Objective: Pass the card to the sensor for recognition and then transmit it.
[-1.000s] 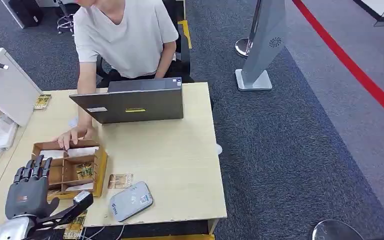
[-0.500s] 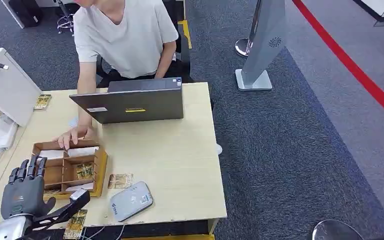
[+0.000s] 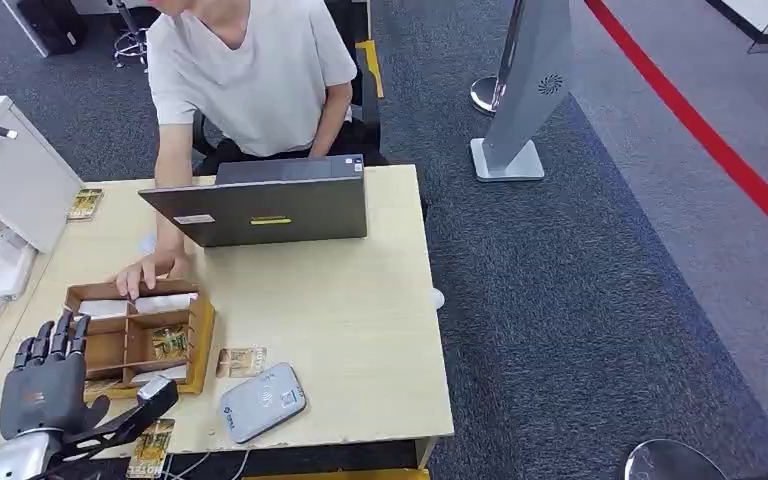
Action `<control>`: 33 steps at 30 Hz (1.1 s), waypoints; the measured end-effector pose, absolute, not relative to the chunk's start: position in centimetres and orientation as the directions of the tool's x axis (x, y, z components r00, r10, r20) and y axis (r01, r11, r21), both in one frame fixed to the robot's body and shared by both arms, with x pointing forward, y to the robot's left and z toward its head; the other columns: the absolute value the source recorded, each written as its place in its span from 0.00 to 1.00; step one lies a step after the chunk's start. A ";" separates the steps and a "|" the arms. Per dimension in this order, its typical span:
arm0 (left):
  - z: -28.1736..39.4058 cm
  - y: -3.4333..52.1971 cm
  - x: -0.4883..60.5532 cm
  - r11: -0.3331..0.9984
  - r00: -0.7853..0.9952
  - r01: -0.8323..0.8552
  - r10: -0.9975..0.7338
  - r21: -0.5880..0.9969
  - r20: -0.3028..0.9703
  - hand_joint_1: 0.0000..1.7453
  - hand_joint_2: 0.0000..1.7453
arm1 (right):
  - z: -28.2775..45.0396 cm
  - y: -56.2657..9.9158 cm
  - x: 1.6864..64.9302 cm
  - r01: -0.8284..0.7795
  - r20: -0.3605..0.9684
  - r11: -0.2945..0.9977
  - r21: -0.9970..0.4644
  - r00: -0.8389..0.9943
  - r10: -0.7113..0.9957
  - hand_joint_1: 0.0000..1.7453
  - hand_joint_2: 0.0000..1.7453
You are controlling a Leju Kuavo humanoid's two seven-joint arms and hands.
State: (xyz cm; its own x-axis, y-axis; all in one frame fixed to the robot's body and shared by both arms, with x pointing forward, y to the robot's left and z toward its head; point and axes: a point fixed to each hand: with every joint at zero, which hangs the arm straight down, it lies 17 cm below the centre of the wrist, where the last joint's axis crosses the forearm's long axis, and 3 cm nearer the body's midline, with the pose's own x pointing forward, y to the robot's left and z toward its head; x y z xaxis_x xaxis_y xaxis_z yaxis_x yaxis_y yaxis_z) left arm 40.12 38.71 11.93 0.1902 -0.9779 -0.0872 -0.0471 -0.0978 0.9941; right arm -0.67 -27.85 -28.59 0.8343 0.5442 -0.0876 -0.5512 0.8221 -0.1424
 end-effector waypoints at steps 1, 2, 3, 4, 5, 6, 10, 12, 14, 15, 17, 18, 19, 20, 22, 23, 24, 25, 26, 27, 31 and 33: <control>11.9 38.7 40.1 -0.097 0.190 -0.046 -0.978 0.994 -0.087 0.00 1.00 | -28.6 -27.9 -0.7 -0.551 -0.088 0.822 -0.143 0.834 0.545 0.00 1.00; 11.9 38.7 40.1 -0.097 0.190 -0.046 -0.978 0.994 -0.086 0.00 1.00 | -28.6 -27.9 -0.7 -0.552 -0.088 0.821 -0.143 0.834 0.545 0.00 1.00; 11.9 38.7 40.1 -0.097 0.190 -0.046 -0.978 0.994 -0.086 0.00 1.00 | -28.6 -27.9 -0.7 -0.553 -0.088 0.821 -0.143 0.833 0.546 0.00 1.00; 11.9 38.7 40.1 -0.097 0.190 -0.046 -0.978 0.994 -0.086 0.00 1.00 | -28.6 -27.9 -0.7 -0.553 -0.087 0.821 -0.143 0.833 0.546 0.00 1.00; 11.9 38.7 40.1 -0.097 0.190 -0.046 -0.978 0.994 -0.086 0.00 1.00 | -28.6 -27.9 -0.6 -0.555 -0.087 0.820 -0.143 0.832 0.548 0.00 1.00; 11.9 38.7 40.1 -0.096 0.190 -0.046 -0.978 0.994 -0.086 0.00 1.00 | -28.6 -27.9 -0.6 -0.555 -0.087 0.819 -0.143 0.832 0.549 0.00 1.00; 11.9 38.6 40.1 -0.094 0.190 -0.046 -0.978 0.994 -0.084 0.00 1.00 | -28.6 -27.9 -0.6 -0.556 -0.087 0.819 -0.143 0.831 0.549 0.00 1.00; 11.9 38.6 40.1 -0.093 0.190 -0.046 -0.978 0.995 -0.083 0.00 1.00 | -28.6 -27.9 -0.6 -0.556 -0.087 0.819 -0.143 0.831 0.549 0.00 1.00; 11.9 38.6 40.1 -0.093 0.191 -0.046 -0.978 0.995 -0.082 0.00 1.00 | -28.6 -27.9 -0.6 -0.556 -0.087 0.819 -0.143 0.831 0.549 0.00 1.00; 11.9 38.6 40.1 -0.093 0.190 -0.046 -0.978 0.995 -0.082 0.00 1.00 | -28.6 -27.9 -0.6 -0.556 -0.087 0.819 -0.143 0.831 0.549 0.00 1.00; 11.9 38.6 40.1 -0.093 0.190 -0.046 -0.978 0.995 -0.082 0.00 1.00 | -28.6 -27.9 -0.6 -0.556 -0.087 0.819 -0.143 0.831 0.549 0.00 1.00; 11.9 38.6 40.1 -0.093 0.191 -0.046 -0.978 0.995 -0.082 0.00 1.00 | -28.6 -27.9 -0.6 -0.556 -0.087 0.819 -0.143 0.831 0.549 0.00 1.00; 11.9 38.6 40.1 -0.093 0.191 -0.046 -0.978 0.995 -0.082 0.00 1.00 | -28.6 -27.9 -0.6 -0.556 -0.087 0.819 -0.143 0.831 0.549 0.00 1.00; 11.9 38.6 40.1 -0.093 0.190 -0.046 -0.978 0.995 -0.082 0.00 1.00 | -28.6 -27.9 -0.6 -0.556 -0.087 0.819 -0.143 0.831 0.549 0.00 1.00; 11.9 38.6 40.1 -0.092 0.190 -0.046 -0.978 0.995 -0.082 0.00 1.00 | -28.6 -27.8 -0.6 -0.556 -0.085 0.819 -0.143 0.831 0.550 0.00 1.00; 11.9 38.5 40.1 -0.092 0.190 -0.046 -0.978 0.995 -0.081 0.00 1.00 | -28.6 -27.8 -0.6 -0.556 -0.085 0.819 -0.143 0.831 0.550 0.00 1.00; 11.9 38.6 40.1 -0.092 0.191 -0.046 -0.978 0.995 -0.081 0.00 1.00 | -28.6 -27.8 -0.6 -0.556 -0.085 0.819 -0.143 0.831 0.550 0.00 1.00; 11.9 38.6 40.2 -0.092 0.191 -0.046 -0.978 0.995 -0.082 0.00 1.00 | -28.6 -27.8 -0.6 -0.556 -0.085 0.819 -0.143 0.831 0.550 0.00 1.00; 11.9 38.6 40.2 -0.092 0.191 -0.045 -0.978 0.995 -0.082 0.00 1.00 | -28.6 -27.8 -0.6 -0.556 -0.085 0.819 -0.143 0.831 0.550 0.00 1.00; 11.8 38.5 40.2 -0.091 0.191 -0.043 -0.978 0.995 -0.082 0.00 1.00 | -28.6 -27.8 -0.6 -0.556 -0.085 0.819 -0.143 0.831 0.550 0.00 1.00; 11.6 38.5 40.1 -0.086 0.198 -0.034 -0.977 0.996 -0.078 0.00 1.00 | -28.6 -27.8 -0.6 -0.556 -0.086 0.819 -0.143 0.831 0.549 0.00 1.00; 11.6 38.6 40.1 -0.085 0.200 -0.034 -0.977 0.996 -0.076 0.00 1.00 | -28.6 -27.9 -0.6 -0.556 -0.087 0.819 -0.143 0.831 0.549 0.00 1.00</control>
